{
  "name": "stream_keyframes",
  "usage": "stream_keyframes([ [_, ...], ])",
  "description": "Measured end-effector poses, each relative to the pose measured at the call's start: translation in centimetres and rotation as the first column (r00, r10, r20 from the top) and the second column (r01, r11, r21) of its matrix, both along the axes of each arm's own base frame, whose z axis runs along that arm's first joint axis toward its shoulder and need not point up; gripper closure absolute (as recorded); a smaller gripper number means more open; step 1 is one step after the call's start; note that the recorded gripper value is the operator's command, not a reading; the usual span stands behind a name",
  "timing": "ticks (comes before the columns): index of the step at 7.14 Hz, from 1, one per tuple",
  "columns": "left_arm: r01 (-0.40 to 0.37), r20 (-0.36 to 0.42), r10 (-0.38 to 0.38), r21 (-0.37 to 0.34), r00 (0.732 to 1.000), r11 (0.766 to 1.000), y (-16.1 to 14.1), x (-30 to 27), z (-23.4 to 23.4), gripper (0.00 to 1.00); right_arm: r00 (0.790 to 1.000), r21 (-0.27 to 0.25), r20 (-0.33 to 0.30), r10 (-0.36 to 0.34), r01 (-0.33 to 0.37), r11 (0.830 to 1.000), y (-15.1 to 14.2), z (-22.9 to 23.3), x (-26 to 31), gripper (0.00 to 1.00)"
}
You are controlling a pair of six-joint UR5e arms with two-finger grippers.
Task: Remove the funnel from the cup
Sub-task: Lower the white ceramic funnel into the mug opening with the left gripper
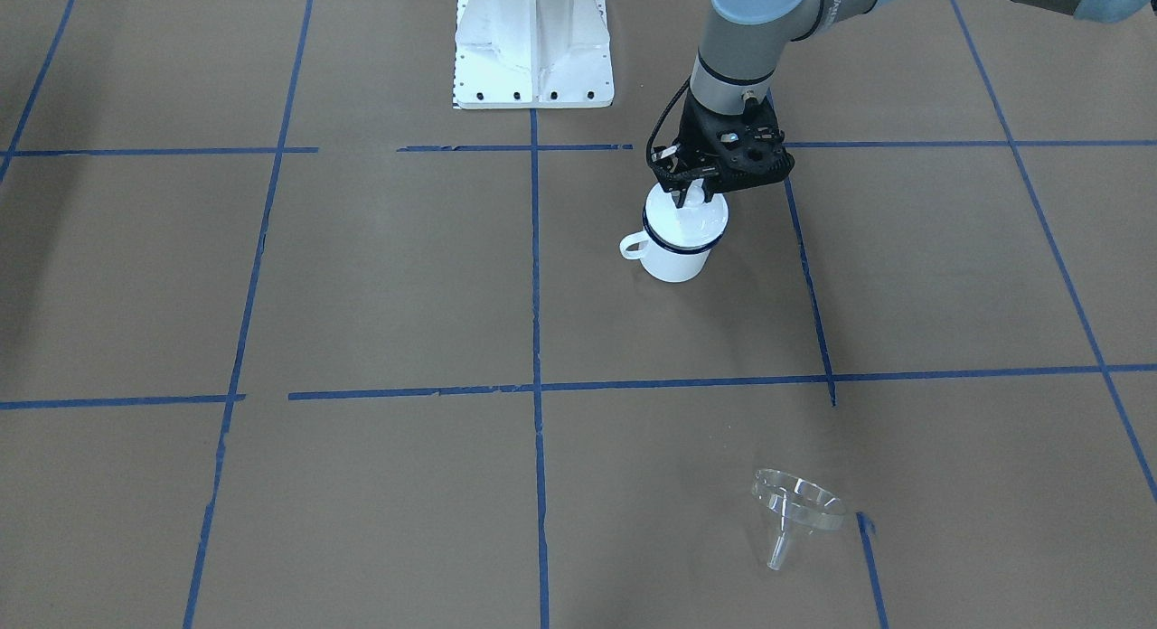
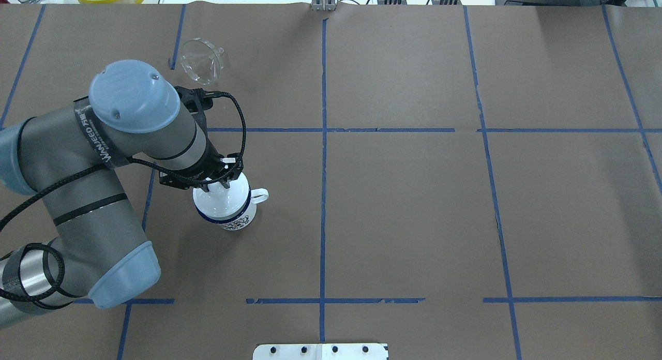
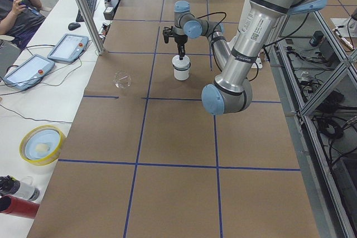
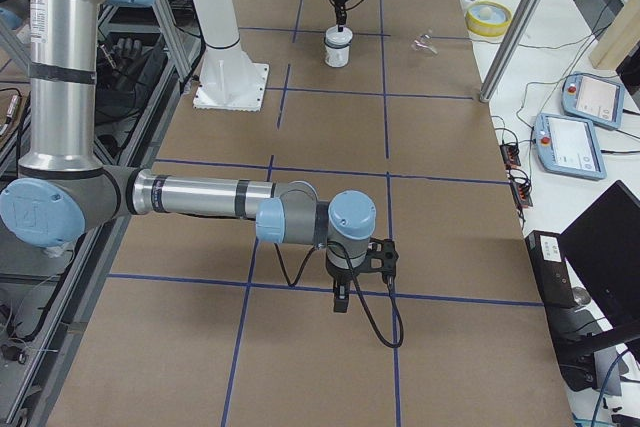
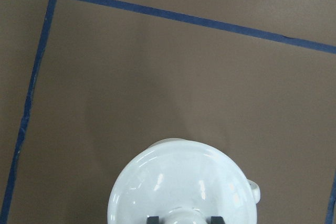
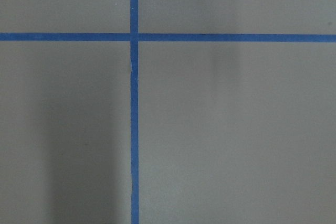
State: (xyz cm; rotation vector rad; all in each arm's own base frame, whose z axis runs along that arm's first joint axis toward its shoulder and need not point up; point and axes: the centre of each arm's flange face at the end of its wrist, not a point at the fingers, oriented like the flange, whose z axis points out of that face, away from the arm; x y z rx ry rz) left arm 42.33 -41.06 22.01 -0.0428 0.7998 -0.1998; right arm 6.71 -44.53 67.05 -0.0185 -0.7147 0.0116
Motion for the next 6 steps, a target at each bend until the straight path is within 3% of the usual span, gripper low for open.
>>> stream_keyframes([
  [6, -0.018, 0.007, 0.018, -0.005, 1.000, 1.000, 0.89, 0.92, 0.40, 1.00, 1.000, 0.001, 0.000, 0.000, 0.000, 1.000, -0.01, -0.05, 0.00, 0.00],
])
